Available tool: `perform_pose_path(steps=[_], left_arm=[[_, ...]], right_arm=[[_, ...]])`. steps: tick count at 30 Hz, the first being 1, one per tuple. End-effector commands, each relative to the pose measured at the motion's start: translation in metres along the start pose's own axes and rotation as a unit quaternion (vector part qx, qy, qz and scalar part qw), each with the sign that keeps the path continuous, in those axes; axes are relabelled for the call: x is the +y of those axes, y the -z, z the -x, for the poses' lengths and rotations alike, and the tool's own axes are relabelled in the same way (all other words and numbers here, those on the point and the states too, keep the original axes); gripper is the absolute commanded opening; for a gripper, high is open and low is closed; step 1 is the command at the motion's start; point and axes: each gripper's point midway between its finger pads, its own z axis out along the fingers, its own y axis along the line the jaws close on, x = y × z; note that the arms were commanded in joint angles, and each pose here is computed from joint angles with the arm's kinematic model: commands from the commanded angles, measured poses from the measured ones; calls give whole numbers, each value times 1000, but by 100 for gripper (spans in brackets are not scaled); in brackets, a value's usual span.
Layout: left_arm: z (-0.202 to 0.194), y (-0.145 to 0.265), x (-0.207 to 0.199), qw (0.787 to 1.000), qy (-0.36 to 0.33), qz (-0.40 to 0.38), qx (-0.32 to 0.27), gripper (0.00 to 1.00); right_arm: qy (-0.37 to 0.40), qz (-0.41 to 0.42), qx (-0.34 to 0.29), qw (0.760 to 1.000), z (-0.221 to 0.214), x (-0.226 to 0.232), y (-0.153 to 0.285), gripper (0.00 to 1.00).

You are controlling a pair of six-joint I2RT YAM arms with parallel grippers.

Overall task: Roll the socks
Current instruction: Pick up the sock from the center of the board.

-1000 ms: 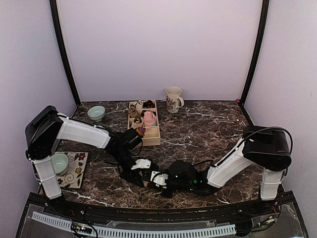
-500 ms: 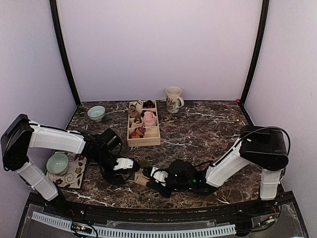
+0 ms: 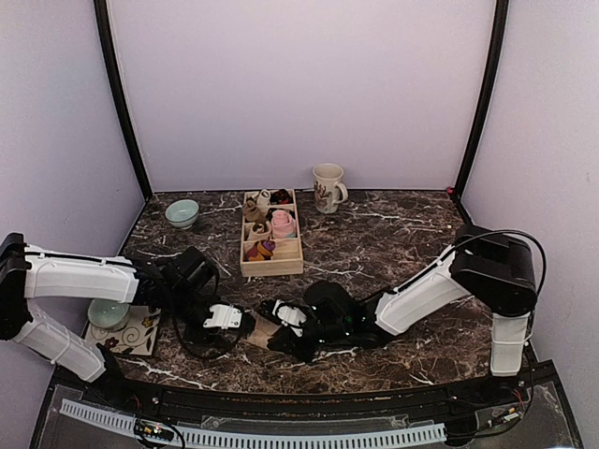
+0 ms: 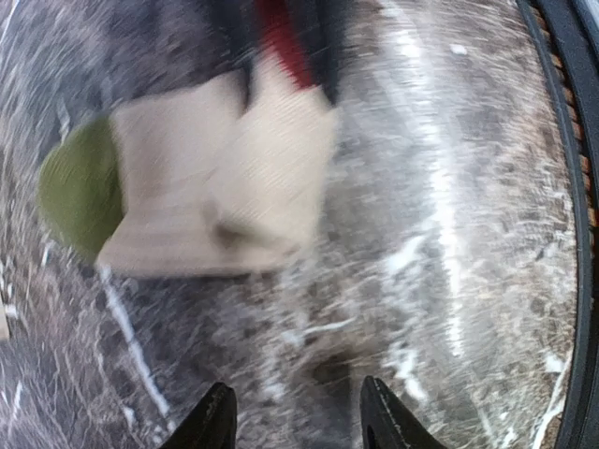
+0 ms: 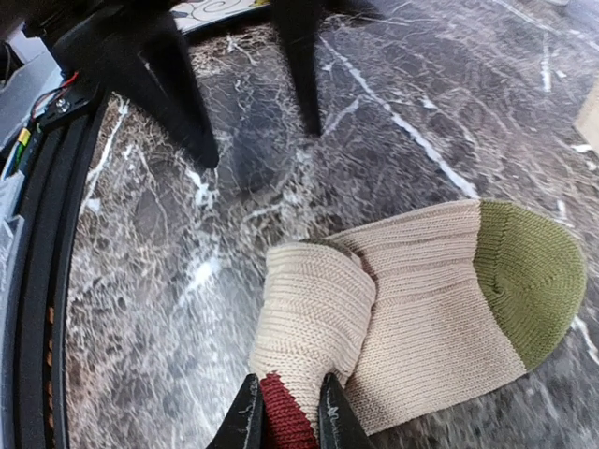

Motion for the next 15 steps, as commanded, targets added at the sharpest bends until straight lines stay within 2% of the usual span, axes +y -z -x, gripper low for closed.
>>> perform_pose_path(steps=[1, 5, 8, 12, 15], left_arm=[[24, 4, -14, 988, -141, 54, -37, 48], [47, 8, 0, 958, -226, 164, -66, 51], [52, 9, 2, 938, -264, 210, -78, 51], [53, 5, 0, 926, -288, 230, -80, 50], [54, -2, 2, 925, -292, 233, -71, 50]], right_arm=[[-115, 48, 185, 975, -99, 9, -1, 3], [-183, 72, 182, 963, -94, 5, 0, 3], [-233, 94, 176, 952, -89, 4, 1, 3], [-278, 109, 188, 935, -89, 1, 1, 3], [-298, 110, 200, 927, -90, 0, -1, 3]])
